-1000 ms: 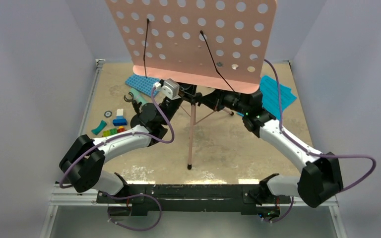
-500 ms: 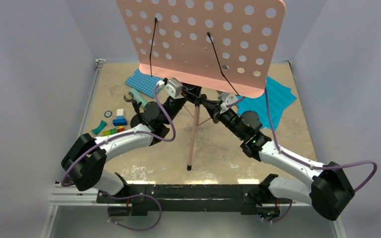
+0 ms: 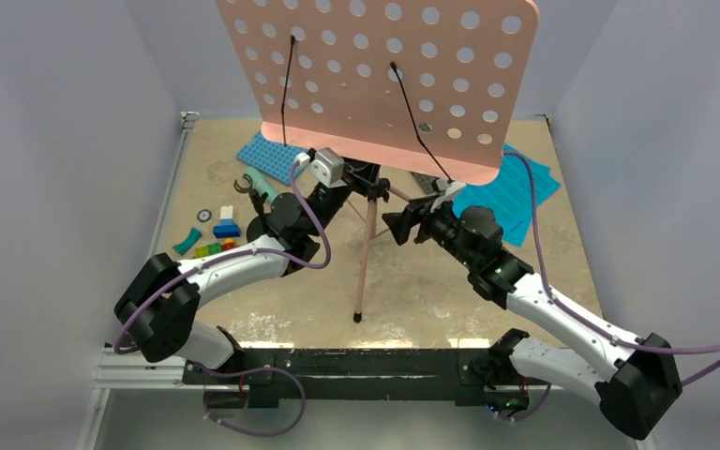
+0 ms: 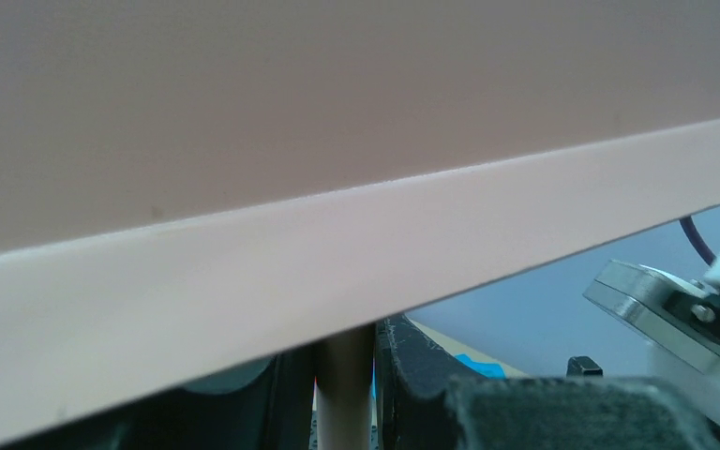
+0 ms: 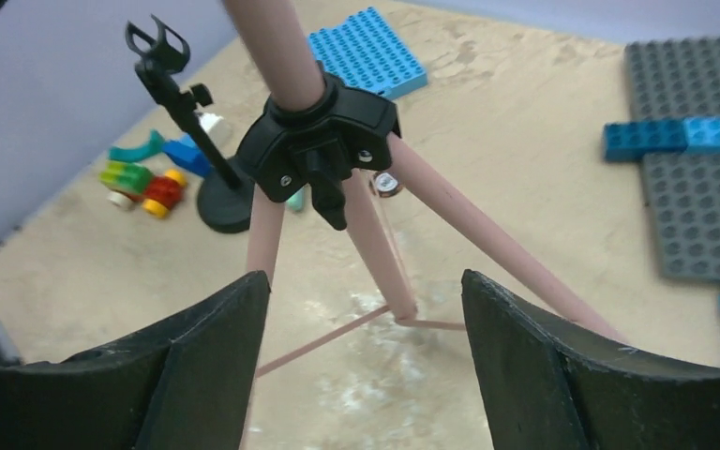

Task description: Pack up the instrument practice props

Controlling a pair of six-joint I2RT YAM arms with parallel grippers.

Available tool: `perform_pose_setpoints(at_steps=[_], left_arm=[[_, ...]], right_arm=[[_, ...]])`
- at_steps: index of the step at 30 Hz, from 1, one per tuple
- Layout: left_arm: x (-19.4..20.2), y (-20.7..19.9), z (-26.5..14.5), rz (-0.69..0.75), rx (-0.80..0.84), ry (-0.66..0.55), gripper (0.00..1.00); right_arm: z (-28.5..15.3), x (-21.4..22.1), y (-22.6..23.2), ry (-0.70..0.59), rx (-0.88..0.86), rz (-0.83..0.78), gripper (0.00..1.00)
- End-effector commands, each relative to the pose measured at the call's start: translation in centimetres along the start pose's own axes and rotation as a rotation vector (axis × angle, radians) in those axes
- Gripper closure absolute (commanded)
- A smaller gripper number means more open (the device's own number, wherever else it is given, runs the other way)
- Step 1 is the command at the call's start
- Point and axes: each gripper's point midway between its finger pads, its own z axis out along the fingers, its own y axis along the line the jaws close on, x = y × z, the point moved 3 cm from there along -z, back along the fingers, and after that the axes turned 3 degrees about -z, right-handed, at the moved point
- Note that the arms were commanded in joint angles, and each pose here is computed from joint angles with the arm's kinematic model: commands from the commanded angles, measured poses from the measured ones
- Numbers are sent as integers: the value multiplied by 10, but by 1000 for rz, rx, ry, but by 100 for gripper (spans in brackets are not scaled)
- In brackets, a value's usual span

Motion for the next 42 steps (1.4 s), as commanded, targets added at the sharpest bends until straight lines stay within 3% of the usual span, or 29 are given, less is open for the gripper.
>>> perform_pose_setpoints(at_steps=[1, 6, 15, 24, 32, 36, 39, 42], left_arm=[[54, 10, -26, -2, -50, 202, 100], [51, 10, -29, 7, -42, 201, 100], [49, 8, -31, 34, -24, 208, 100], [57, 6, -29, 46, -1, 238, 100], [62, 6, -28, 43, 2, 250, 100], [64, 5, -28, 36, 4, 259, 100], [66, 5, -28, 31, 0, 270, 100], [68, 5, -28, 29, -7, 283, 100]], right_arm=[[-9, -18, 14, 63, -105, 399, 21], [-10, -28, 18, 89, -256, 724, 21], [10, -60, 31, 136, -429, 852, 27], [24, -62, 2, 40, -259, 490, 54], [34, -50, 10, 72, -279, 343, 57], [38, -44, 12, 52, -250, 241, 77], [40, -44, 15, -19, -242, 136, 100], [41, -36, 15, -77, -205, -3, 100]])
